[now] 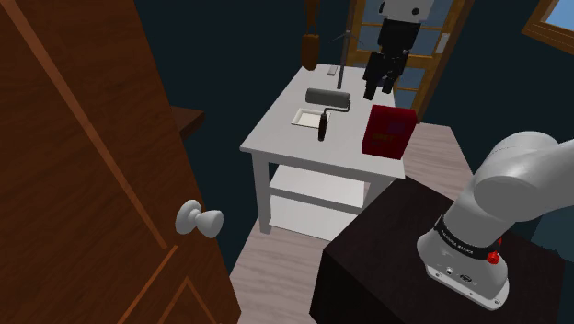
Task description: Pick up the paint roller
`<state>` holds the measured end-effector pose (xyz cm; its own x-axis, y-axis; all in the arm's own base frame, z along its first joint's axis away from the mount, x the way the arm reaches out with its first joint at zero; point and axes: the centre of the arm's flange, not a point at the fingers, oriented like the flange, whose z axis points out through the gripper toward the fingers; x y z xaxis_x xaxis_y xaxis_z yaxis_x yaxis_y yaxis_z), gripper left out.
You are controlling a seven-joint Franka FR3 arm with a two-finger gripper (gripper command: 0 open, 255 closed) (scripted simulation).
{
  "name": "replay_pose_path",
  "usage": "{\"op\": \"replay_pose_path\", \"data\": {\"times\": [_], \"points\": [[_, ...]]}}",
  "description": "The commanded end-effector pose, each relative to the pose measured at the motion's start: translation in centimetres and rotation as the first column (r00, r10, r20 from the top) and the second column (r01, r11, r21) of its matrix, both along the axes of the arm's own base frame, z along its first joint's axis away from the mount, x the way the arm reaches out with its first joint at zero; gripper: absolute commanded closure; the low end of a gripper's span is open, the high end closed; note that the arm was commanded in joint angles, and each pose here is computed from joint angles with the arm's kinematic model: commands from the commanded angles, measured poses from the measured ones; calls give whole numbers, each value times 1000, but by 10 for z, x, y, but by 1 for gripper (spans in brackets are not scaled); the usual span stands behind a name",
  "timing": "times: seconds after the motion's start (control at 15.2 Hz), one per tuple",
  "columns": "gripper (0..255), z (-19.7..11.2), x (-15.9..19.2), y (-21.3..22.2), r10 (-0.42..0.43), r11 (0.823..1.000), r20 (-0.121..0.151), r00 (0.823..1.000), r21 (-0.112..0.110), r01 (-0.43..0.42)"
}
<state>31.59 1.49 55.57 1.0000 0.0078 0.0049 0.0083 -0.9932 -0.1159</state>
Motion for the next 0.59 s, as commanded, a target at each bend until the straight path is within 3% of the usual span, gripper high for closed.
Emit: {"op": "replay_pose_path", "data": {"times": [0.0,0.53], "points": [[0,0,0,0,0,1000,0,1000,0,0],[0,-33,79,-68,89,996,-10,996,12,-89]]}}
